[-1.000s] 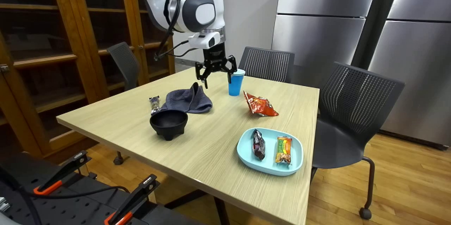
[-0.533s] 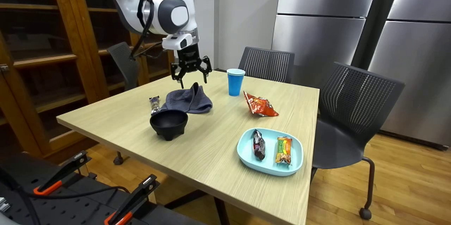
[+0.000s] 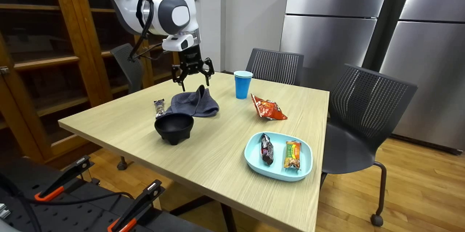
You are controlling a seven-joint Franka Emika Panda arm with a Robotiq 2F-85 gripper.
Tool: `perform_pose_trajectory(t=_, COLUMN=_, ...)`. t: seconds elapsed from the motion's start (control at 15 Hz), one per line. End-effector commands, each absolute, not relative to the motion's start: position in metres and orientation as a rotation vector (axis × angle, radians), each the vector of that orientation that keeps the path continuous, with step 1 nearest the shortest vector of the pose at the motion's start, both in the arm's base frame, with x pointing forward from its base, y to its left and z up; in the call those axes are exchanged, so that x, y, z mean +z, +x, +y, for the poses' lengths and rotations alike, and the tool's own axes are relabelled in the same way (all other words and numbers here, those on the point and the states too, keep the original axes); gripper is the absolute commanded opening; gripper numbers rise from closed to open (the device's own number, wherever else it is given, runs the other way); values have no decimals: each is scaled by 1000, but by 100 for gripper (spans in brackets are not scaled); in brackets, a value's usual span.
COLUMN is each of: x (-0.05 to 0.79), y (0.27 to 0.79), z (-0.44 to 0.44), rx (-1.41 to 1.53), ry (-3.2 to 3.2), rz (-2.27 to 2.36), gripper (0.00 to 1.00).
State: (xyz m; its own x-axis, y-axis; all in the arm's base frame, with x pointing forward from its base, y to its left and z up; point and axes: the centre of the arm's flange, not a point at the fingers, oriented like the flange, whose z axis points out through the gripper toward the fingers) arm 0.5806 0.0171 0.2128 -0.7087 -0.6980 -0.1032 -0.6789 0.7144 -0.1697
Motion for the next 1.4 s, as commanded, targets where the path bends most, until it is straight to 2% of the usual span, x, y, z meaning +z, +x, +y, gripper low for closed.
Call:
perform_pose_trajectory(t=0.0, x=213, y=585, z=21, rx=-155, ry=-1136, rz=2731, gripper=100)
perform_pose_trajectory(t=0.67, x=200, y=605, z=65, rx=-26, ry=-1103, rz=2713, gripper=100)
perform_pose_trajectory(t=1.33, x=163, y=602, z=131, rx=67, ry=-1037, rz=2717, gripper=100)
